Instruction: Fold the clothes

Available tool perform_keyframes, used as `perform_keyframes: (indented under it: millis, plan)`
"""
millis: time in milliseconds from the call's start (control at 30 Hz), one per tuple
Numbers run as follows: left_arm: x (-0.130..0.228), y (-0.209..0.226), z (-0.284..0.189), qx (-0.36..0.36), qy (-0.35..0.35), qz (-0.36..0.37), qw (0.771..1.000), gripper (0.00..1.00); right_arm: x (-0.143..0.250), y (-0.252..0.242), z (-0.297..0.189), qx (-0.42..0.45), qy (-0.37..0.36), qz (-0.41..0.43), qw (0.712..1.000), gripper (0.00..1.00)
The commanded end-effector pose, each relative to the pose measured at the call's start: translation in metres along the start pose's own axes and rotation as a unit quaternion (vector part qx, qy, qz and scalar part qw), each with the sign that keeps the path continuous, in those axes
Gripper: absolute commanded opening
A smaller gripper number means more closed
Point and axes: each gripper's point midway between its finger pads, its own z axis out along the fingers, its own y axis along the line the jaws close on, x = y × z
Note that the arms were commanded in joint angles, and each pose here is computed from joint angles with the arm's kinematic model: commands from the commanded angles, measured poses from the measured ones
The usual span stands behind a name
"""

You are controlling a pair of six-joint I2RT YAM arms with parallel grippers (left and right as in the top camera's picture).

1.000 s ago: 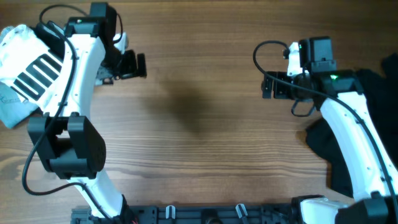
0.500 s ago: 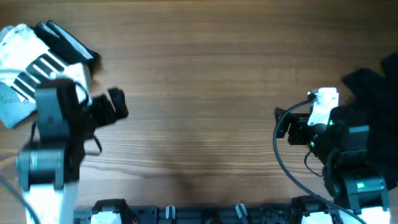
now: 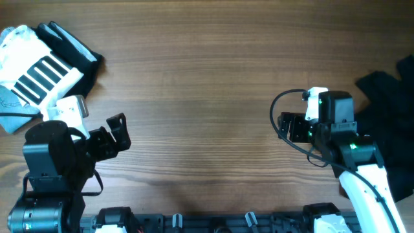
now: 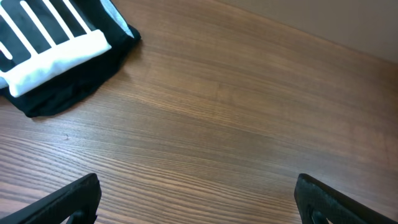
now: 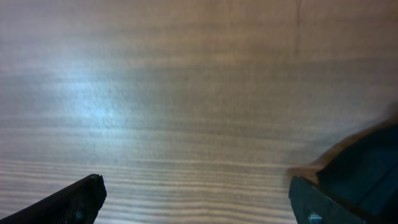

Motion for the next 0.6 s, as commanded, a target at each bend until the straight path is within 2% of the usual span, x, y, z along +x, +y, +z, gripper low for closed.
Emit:
perform_keyframes:
  millis: [0,100,133,233,300,433,567]
  plan:
    - [0.001,0.001,0.001,-0.004,-0.001,-0.004,1.0,1.0,-0.023,0.005,-0.026,-0.011,-0.11,-0.052,0.992,1.0]
    - [0.001,0.001,0.001,-0.004,-0.001,-0.004,1.0,1.0,-0.018,0.01,-0.037,-0.032,-0.217,-0.08,0.972,1.0]
    - [0.001,0.001,0.001,-0.004,-0.001,-0.004,1.0,1.0,-0.009,0.015,-0.042,-0.053,-0.279,-0.091,0.955,1.0]
    - [0.001,0.001,0.001,-0.004,-0.001,-0.004,1.0,1.0,0.0,0.015,-0.057,-0.06,-0.375,-0.105,0.919,1.0]
    - [0.001,0.001,0.001,-0.004,-0.001,-0.004,1.0,1.0,0.001,0.02,-0.07,-0.052,-0.434,-0.16,0.885,1.0]
    - [0.001,0.001,0.001,-0.004,-0.001,-0.004,1.0,1.0,-0.007,0.02,-0.064,-0.009,-0.477,-0.234,0.847,1.0]
    - [0.001,0.001,0.001,-0.004,-0.001,-0.004,1.0,1.0,0.0,0.015,-0.043,-0.013,-0.473,-0.215,0.854,1.0]
